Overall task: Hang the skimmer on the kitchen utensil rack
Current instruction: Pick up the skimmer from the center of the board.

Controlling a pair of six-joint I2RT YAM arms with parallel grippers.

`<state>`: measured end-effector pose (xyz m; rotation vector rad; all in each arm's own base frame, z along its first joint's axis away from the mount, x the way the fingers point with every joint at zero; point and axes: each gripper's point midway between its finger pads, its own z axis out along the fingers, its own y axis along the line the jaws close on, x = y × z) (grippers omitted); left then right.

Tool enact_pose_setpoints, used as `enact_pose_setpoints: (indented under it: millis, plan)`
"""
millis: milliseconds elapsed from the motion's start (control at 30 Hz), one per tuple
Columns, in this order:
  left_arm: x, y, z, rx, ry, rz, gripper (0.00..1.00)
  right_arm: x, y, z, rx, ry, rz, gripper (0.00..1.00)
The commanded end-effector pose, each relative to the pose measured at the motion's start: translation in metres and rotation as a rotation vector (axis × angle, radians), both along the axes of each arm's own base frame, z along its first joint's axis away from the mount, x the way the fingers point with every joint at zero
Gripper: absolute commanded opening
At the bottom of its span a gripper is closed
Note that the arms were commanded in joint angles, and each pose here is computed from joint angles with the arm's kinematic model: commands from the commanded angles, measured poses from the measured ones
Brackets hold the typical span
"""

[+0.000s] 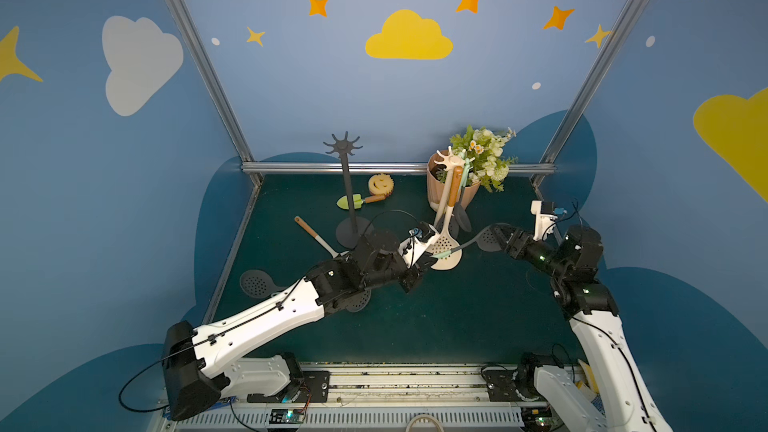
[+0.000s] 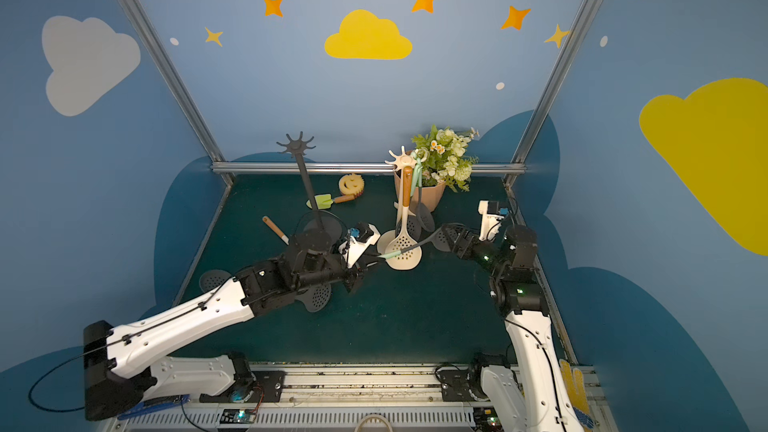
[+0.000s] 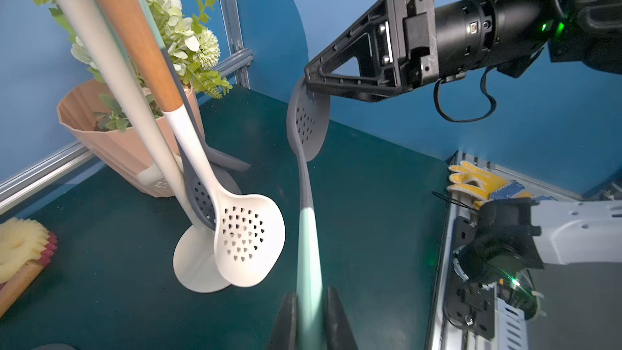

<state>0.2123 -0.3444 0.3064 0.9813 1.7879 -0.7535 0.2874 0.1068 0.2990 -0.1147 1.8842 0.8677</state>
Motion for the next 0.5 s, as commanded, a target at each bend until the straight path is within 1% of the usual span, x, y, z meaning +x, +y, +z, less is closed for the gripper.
enact_pose_setpoints:
  millis: [0, 67, 133, 233, 333, 467]
  plan:
    - [-0.032, 0.009, -0.015, 0.089, 0.106, -0.123, 0.04, -0.017, 0.011, 0.027, -0.201, -0.244, 0.103, 0.57]
    - [-0.029, 0.016, -0.015, 0.111, 0.106, -0.104, 0.04, -0.025, 0.015, 0.026, -0.201, -0.269, 0.134, 0.57]
    - [-0.025, 0.023, -0.016, 0.13, 0.101, -0.078, 0.04, -0.031, 0.018, 0.023, -0.202, -0.26, 0.161, 0.58]
    - [-0.022, 0.032, -0.011, 0.142, 0.097, -0.061, 0.04, -0.043, 0.027, 0.017, -0.216, -0.244, 0.241, 0.57]
    - [-0.015, 0.042, -0.009, 0.152, 0.104, -0.035, 0.04, -0.044, 0.025, 0.013, -0.236, -0.205, 0.235, 0.58]
    - [-0.007, 0.055, -0.003, 0.144, 0.089, 0.009, 0.04, -0.042, 0.024, 0.011, -0.189, -0.128, 0.218, 0.58]
